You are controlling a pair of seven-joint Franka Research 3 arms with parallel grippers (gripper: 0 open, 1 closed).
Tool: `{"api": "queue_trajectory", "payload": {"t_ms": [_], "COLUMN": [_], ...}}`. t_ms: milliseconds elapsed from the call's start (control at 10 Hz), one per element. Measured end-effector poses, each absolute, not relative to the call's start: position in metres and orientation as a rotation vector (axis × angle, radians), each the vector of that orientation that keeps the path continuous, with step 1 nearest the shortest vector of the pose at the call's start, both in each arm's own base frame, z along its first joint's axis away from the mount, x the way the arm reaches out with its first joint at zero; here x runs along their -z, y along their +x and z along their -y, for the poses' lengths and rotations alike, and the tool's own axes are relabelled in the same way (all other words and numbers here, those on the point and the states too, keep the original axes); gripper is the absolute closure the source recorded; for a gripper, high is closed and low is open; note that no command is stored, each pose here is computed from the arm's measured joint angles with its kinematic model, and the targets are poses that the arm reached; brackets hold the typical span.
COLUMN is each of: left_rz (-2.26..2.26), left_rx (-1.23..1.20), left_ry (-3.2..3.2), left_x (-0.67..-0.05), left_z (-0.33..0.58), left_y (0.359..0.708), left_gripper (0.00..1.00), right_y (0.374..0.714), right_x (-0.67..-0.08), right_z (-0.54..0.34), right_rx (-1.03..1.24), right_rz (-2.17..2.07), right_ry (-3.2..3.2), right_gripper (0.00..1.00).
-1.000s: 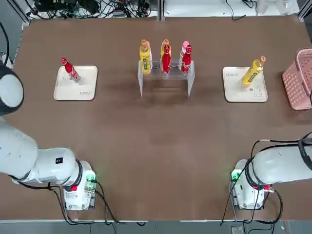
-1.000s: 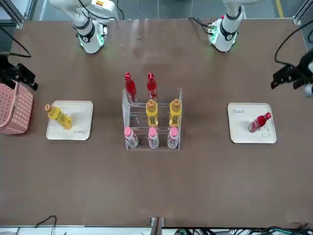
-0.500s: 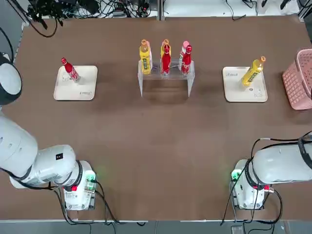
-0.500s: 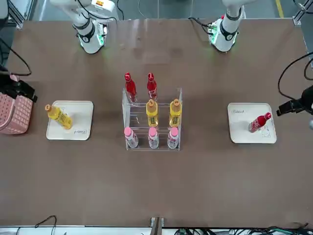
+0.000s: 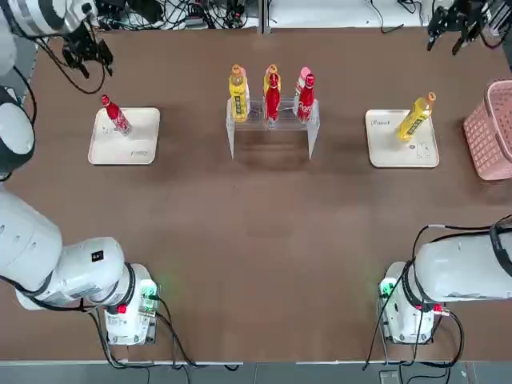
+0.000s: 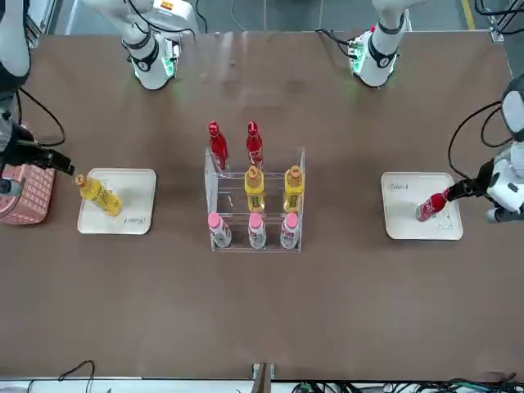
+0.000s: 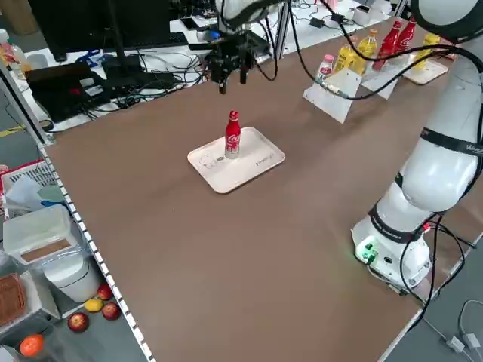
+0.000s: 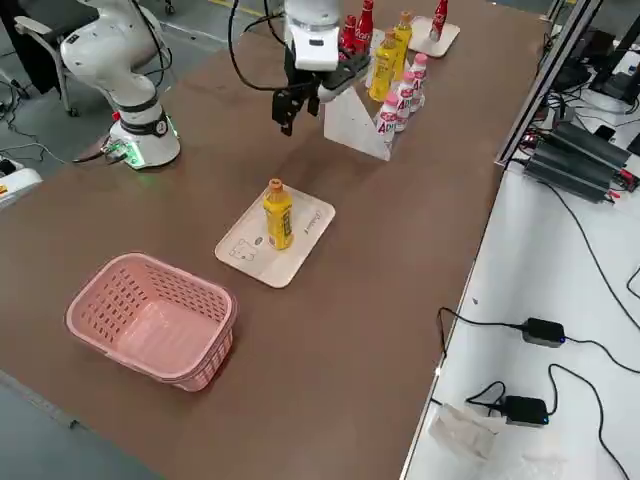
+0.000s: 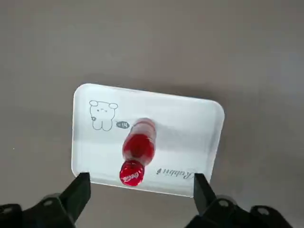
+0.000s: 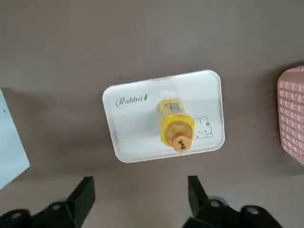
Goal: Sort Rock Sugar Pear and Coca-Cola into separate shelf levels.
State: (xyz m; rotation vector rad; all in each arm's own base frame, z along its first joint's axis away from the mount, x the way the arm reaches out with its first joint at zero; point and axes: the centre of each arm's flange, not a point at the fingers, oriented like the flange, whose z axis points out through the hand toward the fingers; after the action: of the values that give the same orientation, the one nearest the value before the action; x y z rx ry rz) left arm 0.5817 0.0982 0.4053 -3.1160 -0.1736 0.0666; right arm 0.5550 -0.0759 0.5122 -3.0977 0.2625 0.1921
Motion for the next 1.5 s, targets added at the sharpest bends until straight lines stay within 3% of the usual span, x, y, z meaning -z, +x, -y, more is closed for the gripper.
{"api": "queue_trajectory", "payload": {"t_ms": [100,700,800,1000,1200,1300,1500], "left_rz": [0.177,0.248,0.248,0.245,0.244,0.242,0.242], "left_rx": [-0.058,-0.054,-0.053,-0.051,-0.061,-0.066,-0.063], "left_ry": [-3.116,-3.115,-3.115,-3.116,-3.117,-3.118,-3.117], "left_x": [-0.391,-0.344,-0.343,-0.343,-0.339,-0.337,-0.338], "left_z": [-0.099,-0.122,-0.122,-0.121,-0.121,-0.12,-0.121], "left_y": [0.577,0.556,0.556,0.557,0.557,0.557,0.557], "left_gripper": [0.07,0.18,0.22,0.47,0.52,0.69,0.68], "right_y": [0.55,0.537,0.534,0.531,0.53,0.53,0.529], "right_x": [-0.496,-0.43,-0.422,-0.412,-0.403,-0.397,-0.385], "right_z": [0.084,0.117,0.119,0.119,0.118,0.119,0.118], "right_rx": [-0.194,-0.069,-0.071,-0.073,-0.079,-0.079,-0.09], "right_rz": [-0.256,-0.325,-0.321,-0.313,-0.271,-0.251,-0.237], "right_ry": [-3.095,-3.1,-3.1,-3.101,-3.105,-3.107,-3.108], "right_gripper": [0.17,0.16,0.16,0.16,0.16,0.16,0.16]}}
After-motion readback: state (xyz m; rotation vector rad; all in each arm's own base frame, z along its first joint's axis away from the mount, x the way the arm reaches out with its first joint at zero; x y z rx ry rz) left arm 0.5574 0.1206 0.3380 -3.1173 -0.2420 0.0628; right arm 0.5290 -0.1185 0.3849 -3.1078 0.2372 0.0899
